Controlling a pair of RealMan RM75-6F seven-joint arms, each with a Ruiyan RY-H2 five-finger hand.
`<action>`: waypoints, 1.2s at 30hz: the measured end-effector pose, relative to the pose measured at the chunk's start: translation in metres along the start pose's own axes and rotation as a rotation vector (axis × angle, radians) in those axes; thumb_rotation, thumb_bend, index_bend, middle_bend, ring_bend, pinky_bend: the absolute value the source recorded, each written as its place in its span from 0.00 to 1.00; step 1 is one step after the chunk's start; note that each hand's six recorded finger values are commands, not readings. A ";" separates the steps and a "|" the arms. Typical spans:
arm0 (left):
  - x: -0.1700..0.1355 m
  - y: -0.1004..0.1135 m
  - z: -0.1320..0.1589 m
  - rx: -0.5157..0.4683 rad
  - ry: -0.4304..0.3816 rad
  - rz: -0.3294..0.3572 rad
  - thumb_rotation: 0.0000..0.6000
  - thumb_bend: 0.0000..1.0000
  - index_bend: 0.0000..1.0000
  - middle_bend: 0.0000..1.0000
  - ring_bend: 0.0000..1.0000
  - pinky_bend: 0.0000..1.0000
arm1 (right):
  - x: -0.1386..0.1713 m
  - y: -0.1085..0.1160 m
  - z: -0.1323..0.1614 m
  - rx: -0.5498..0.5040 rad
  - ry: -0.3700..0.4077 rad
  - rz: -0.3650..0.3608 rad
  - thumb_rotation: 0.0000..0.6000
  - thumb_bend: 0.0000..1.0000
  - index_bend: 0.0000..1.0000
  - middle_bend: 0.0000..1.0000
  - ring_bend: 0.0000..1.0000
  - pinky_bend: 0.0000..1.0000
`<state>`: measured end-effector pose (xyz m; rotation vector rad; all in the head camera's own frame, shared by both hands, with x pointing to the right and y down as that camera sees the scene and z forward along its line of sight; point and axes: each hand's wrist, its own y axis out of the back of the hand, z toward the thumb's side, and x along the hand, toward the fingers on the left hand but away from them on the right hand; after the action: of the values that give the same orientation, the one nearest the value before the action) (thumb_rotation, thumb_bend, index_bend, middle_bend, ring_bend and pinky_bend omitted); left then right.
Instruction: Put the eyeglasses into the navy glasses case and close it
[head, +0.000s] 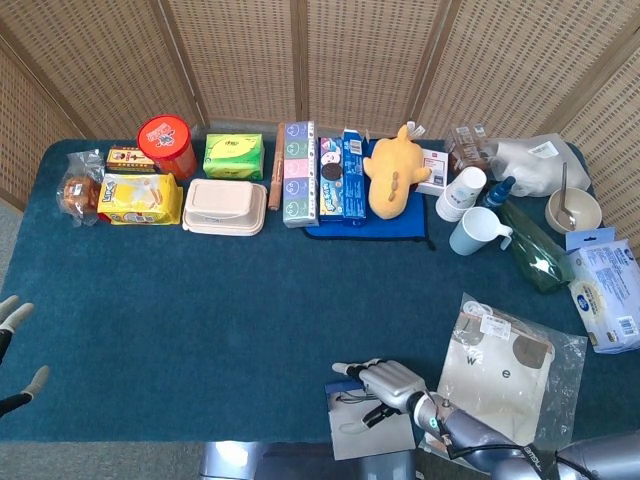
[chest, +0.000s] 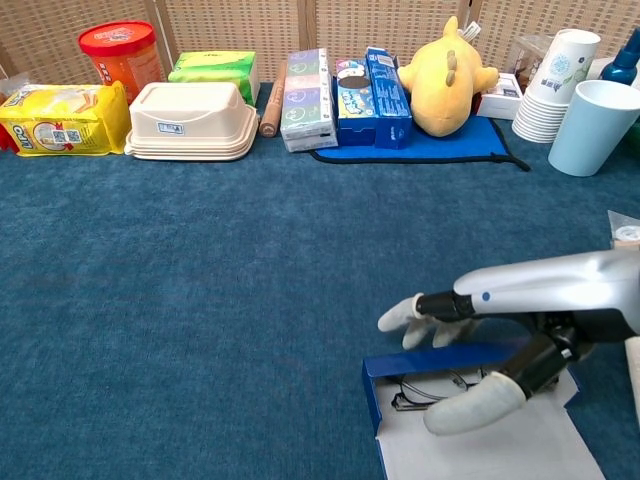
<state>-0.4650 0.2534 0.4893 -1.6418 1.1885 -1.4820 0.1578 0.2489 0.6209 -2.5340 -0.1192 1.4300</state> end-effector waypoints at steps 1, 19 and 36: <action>0.000 0.000 0.000 -0.001 -0.001 0.001 1.00 0.28 0.09 0.06 0.04 0.00 | 0.001 0.003 0.001 0.006 0.001 -0.016 0.26 0.08 0.00 0.15 0.16 0.15; 0.003 0.001 0.004 -0.017 -0.029 0.009 1.00 0.28 0.09 0.06 0.04 0.00 | 0.052 0.015 -0.009 0.129 -0.030 -0.356 0.70 0.17 0.00 0.13 0.06 0.13; 0.007 0.003 -0.002 -0.036 -0.059 0.017 1.00 0.28 0.09 0.06 0.04 0.00 | 0.097 -0.049 -0.029 0.339 -0.136 -0.560 0.82 0.15 0.00 0.07 0.00 0.08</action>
<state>-0.4677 0.2457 0.4900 -1.6834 1.2011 -1.3998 0.2347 0.3097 0.5664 -1.9221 -0.5154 1.2586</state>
